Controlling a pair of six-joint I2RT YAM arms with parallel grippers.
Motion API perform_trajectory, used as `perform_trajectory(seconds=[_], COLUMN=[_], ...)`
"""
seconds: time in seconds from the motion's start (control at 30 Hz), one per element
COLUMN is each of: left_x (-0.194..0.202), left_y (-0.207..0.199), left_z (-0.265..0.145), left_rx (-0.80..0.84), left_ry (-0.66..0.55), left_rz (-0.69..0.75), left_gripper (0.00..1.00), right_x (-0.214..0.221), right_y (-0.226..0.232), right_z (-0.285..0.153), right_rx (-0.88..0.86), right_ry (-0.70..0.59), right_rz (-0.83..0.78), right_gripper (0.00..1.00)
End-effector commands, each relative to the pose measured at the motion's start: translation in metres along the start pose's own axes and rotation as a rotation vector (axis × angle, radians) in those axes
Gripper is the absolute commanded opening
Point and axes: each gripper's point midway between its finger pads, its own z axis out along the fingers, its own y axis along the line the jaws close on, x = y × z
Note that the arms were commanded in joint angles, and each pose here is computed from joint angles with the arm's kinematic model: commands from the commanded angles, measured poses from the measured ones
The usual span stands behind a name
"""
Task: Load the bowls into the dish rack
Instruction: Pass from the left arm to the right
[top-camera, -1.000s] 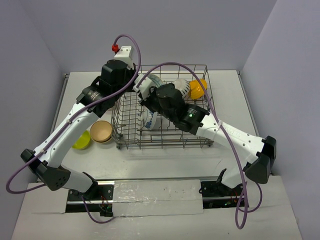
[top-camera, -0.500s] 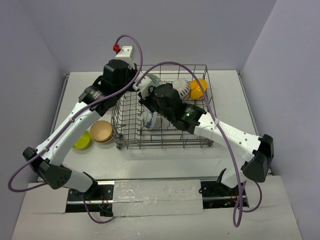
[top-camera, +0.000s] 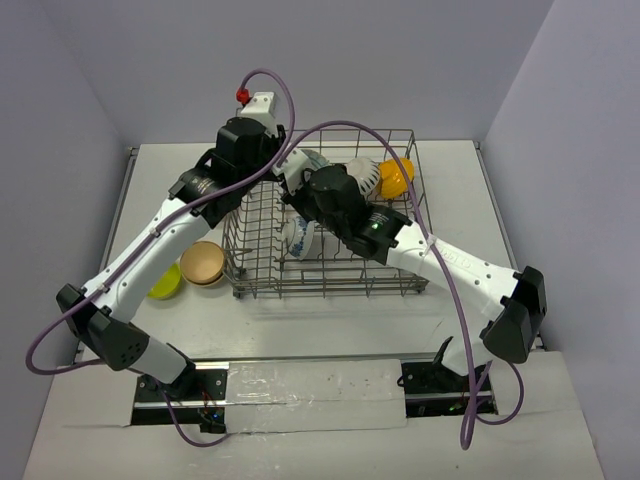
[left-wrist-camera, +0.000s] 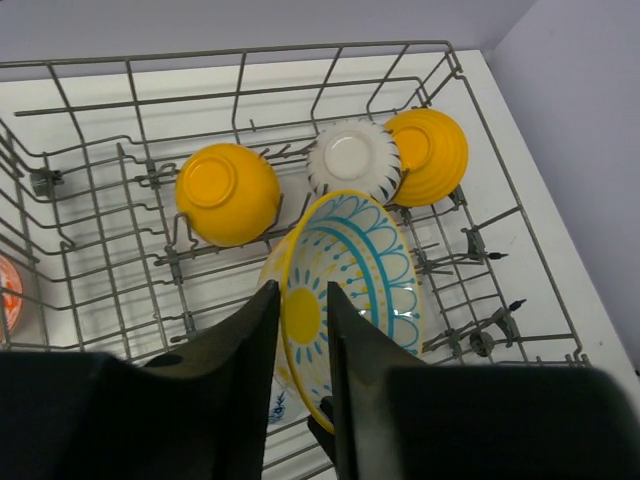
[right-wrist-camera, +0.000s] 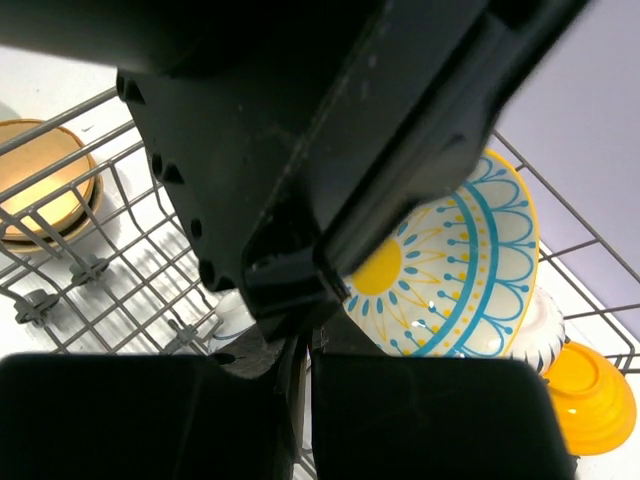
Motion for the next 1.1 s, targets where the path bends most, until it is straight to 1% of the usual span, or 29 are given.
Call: perform_trajectory(seconds=[0.0,0.03,0.07,0.17,0.23,0.4,0.5,0.57,0.73,0.87,1.07], left_x=[-0.013,-0.014,-0.013,-0.016,-0.018,-0.019,-0.019,-0.023,-0.018,-0.016,-0.010], left_y=[-0.041,-0.043,-0.044,-0.048,-0.052,-0.056,-0.050,-0.041,-0.022,-0.011,0.015], left_z=[-0.003,-0.002,0.000,0.003,0.006,0.013,0.018,0.021,0.035,0.044,0.063], left_rx=[0.172,0.180,0.183,0.197,0.198,0.194,0.151,0.098,-0.017,-0.081,-0.222], left_ry=[-0.032,-0.033,-0.031,-0.031,-0.033,-0.029,-0.041,-0.060,-0.053,-0.063,-0.055], left_rz=[-0.054,-0.059,-0.062,-0.070,-0.077,-0.074,-0.079,-0.083,-0.050,-0.032,-0.013], left_gripper=[0.31,0.37,0.47,0.56,0.61,0.64,0.65,0.68,0.72,0.74,0.77], right_x=[-0.015,-0.014,-0.011,-0.006,-0.005,-0.002,-0.001,-0.002,-0.004,0.000,0.007], right_y=[0.004,0.004,0.004,0.006,0.007,0.008,0.008,0.008,0.005,0.003,0.000], right_z=[0.010,0.011,0.012,0.014,0.014,0.012,0.010,0.007,-0.005,-0.015,-0.032], right_rx=[-0.012,-0.011,-0.009,-0.009,-0.013,-0.015,-0.018,-0.021,-0.024,-0.020,-0.021], right_ry=[-0.076,-0.071,-0.066,-0.065,-0.065,-0.068,-0.071,-0.076,-0.094,-0.085,-0.083], right_rz=[0.020,0.021,0.020,0.025,0.033,0.035,0.041,0.046,0.061,0.064,0.076], right_gripper=[0.00,0.00,0.00,0.00,0.00,0.00,0.00,0.00,0.00,0.00,0.00])
